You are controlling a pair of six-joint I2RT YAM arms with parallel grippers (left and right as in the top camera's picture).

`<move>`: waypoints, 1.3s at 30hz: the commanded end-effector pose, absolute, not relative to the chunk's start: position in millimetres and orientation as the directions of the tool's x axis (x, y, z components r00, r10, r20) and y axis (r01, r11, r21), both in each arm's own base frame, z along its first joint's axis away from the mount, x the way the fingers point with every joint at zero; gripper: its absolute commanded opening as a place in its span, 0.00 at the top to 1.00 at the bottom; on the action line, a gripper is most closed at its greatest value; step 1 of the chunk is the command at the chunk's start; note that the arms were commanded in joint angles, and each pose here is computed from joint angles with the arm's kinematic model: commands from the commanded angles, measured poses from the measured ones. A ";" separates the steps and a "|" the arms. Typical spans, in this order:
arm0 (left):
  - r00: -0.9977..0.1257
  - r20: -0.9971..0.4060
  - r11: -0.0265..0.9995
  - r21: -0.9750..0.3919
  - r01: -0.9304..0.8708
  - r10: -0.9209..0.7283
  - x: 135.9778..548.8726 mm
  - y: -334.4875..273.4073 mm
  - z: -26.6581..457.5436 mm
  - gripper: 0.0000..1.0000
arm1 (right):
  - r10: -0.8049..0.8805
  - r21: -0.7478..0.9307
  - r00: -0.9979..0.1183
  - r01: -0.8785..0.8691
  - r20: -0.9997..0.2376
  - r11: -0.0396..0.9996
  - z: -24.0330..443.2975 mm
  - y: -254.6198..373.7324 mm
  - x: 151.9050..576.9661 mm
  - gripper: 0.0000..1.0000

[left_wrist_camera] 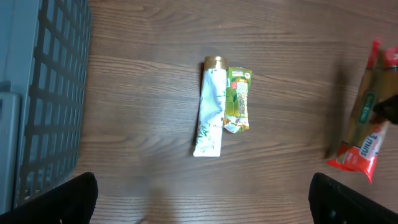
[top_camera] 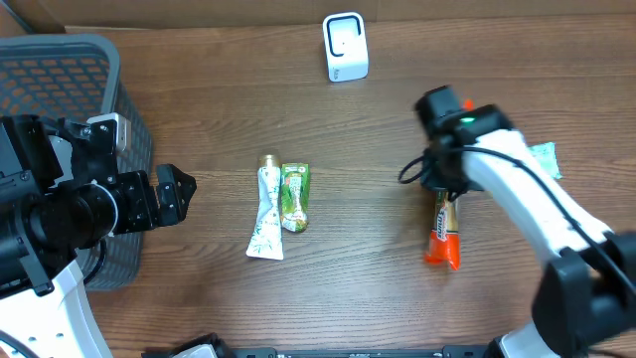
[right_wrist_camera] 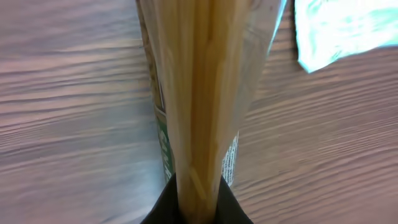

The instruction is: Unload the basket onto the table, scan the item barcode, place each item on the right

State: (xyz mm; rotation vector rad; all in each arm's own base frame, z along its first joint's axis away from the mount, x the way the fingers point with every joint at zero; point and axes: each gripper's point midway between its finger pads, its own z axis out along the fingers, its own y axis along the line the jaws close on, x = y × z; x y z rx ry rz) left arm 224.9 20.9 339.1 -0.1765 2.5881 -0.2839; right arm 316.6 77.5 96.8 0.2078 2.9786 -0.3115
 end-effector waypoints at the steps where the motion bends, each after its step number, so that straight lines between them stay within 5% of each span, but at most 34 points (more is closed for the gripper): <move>1: -0.854 -0.489 0.970 -0.232 -0.068 -0.177 225.6 22.3 338.6 0.00 | 0.015 -0.422 -0.975 0.109 -0.220 0.900 90.8 67.9 335.8 0.96; 5: -0.854 -0.489 0.970 -0.232 -0.069 -0.177 225.7 22.3 338.5 0.00 | -0.054 -0.434 -0.990 0.010 -0.133 0.901 53.9 95.9 329.6 0.92; 9: -0.854 -0.489 0.970 -0.232 -0.069 -0.177 225.7 22.3 338.5 0.00 | -0.099 -0.300 -0.990 -0.066 -0.096 0.952 41.6 144.2 315.7 0.68; 12: -0.854 -0.489 0.970 -0.233 -0.068 -0.177 225.7 22.3 338.5 0.00 | -0.138 -0.178 -0.988 -0.124 -0.067 0.976 39.8 183.6 302.3 0.31; 17: -0.854 -0.489 0.970 -0.232 -0.069 -0.177 225.7 22.3 338.5 0.00 | -0.198 0.007 -0.980 -0.198 -0.023 0.980 42.5 235.8 280.6 0.13; 23: -0.854 -0.489 0.970 -0.232 -0.069 -0.177 225.7 22.3 338.5 0.00 | -0.309 0.142 -0.951 -0.303 0.019 0.942 68.8 254.6 275.1 0.12; 30: -0.854 -0.489 0.970 -0.232 -0.069 -0.177 225.7 22.3 338.5 0.00 | -0.074 0.176 -0.994 -0.088 -0.083 0.980 158.1 184.8 331.9 0.00; 39: -0.854 -0.489 0.970 -0.232 -0.069 -0.177 225.7 22.3 338.5 0.00 | -0.048 0.367 -0.998 -0.033 0.032 0.930 126.2 106.8 333.2 0.00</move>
